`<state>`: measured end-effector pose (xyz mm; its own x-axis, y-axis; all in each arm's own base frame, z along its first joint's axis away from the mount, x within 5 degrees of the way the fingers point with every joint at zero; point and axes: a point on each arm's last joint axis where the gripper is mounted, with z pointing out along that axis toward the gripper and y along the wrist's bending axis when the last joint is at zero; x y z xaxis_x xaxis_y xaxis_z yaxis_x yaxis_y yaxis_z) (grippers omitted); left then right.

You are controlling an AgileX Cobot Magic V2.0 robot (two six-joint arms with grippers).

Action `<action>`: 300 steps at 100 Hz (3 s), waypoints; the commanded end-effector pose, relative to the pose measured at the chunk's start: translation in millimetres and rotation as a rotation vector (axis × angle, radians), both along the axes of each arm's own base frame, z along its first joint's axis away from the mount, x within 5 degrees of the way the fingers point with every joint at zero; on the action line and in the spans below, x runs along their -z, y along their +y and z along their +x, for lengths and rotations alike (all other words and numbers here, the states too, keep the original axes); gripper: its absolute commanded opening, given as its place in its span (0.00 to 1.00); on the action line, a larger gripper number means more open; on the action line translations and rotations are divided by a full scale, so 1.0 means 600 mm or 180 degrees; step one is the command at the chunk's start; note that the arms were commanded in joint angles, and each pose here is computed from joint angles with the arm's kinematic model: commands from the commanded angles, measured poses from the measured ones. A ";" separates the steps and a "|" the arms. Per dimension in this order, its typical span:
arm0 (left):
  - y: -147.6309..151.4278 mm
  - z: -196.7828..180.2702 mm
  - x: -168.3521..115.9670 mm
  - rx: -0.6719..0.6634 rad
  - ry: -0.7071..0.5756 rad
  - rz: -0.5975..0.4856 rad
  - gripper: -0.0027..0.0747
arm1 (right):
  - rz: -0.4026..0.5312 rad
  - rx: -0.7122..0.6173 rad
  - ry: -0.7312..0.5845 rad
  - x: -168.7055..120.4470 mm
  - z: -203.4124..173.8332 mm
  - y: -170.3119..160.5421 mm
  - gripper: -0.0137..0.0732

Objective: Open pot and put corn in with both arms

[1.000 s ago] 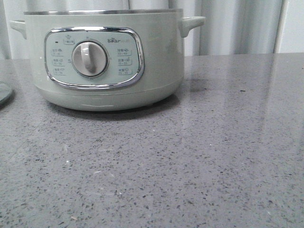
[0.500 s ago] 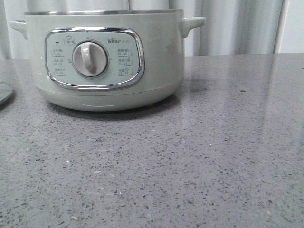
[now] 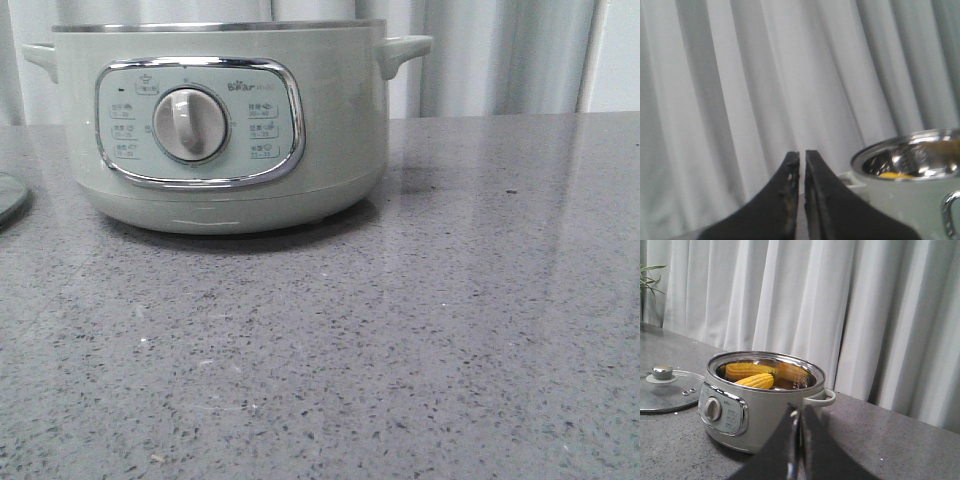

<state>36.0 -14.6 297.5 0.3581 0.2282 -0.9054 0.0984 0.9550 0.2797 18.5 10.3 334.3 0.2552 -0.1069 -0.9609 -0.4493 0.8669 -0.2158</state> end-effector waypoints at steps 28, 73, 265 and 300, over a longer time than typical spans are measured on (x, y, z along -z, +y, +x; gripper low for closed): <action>0.014 0.016 0.022 -0.0382 0.0199 0.0214 0.01 | 0.0098 0.0037 -0.0272 -0.021 -0.003 -0.002 0.08; 0.020 0.012 0.009 -0.0149 0.0280 -0.0964 0.01 | 0.0098 0.0037 -0.0272 -0.021 -0.003 -0.002 0.08; 0.024 0.027 0.189 -0.0504 0.1760 -0.0880 0.01 | 0.0098 0.0037 -0.0272 -0.021 -0.003 -0.002 0.08; 0.024 0.027 0.189 -0.0504 0.1760 -0.0880 0.01 | -0.0202 0.0660 0.0316 0.073 0.037 0.004 0.08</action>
<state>53.4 -0.2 182.3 -0.2485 -0.0265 -0.9683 0.0066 0.9996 -0.0291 34.8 14.0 295.3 0.1144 -0.1926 -0.9746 -0.3618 0.9056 -0.2214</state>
